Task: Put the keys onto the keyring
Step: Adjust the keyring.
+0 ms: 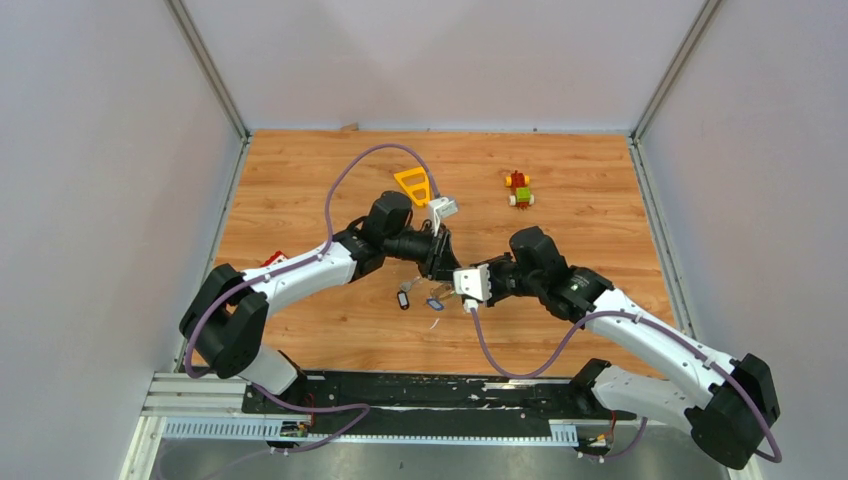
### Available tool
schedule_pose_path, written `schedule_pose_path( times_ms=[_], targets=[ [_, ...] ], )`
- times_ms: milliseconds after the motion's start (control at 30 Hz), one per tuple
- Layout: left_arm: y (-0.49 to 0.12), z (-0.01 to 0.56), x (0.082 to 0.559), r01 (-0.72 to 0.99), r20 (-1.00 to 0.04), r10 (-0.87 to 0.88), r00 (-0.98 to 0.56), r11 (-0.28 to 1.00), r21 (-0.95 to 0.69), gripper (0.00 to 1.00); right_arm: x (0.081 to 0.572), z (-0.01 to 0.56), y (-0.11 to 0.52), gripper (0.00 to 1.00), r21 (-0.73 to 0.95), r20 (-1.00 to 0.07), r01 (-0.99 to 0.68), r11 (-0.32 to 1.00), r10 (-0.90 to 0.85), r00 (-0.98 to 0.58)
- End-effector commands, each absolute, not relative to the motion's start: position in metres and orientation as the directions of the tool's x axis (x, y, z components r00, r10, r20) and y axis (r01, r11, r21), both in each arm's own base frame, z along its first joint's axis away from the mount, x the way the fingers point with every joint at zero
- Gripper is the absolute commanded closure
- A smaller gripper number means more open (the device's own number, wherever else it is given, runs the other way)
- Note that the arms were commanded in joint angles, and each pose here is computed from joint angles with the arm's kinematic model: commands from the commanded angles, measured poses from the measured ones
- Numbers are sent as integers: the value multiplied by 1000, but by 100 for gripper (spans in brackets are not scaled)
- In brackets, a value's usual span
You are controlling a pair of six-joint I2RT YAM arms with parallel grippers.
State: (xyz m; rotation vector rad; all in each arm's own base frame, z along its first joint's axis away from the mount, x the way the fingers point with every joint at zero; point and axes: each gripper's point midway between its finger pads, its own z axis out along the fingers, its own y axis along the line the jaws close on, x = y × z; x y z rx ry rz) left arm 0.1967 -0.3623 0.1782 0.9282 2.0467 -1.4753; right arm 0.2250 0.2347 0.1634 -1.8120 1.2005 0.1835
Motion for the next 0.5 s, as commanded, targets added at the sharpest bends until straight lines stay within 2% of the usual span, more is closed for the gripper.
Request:
schedule_pose_path(
  times_ms=[0, 367, 467],
  targets=[
    [-367, 187, 192, 758, -716, 256, -649, 146, -635, 100, 234, 185, 236, 77, -676, -539, -735, -60, -639, 548],
    [-365, 180, 194, 769, -724, 265, -637, 164, -617, 100, 234, 185, 223, 80, -700, -472, -707, -104, -675, 567],
    [-364, 179, 195, 773, -727, 266, -633, 169, -611, 100, 234, 186, 220, 85, -705, -456, -700, -112, -684, 569]
  ],
)
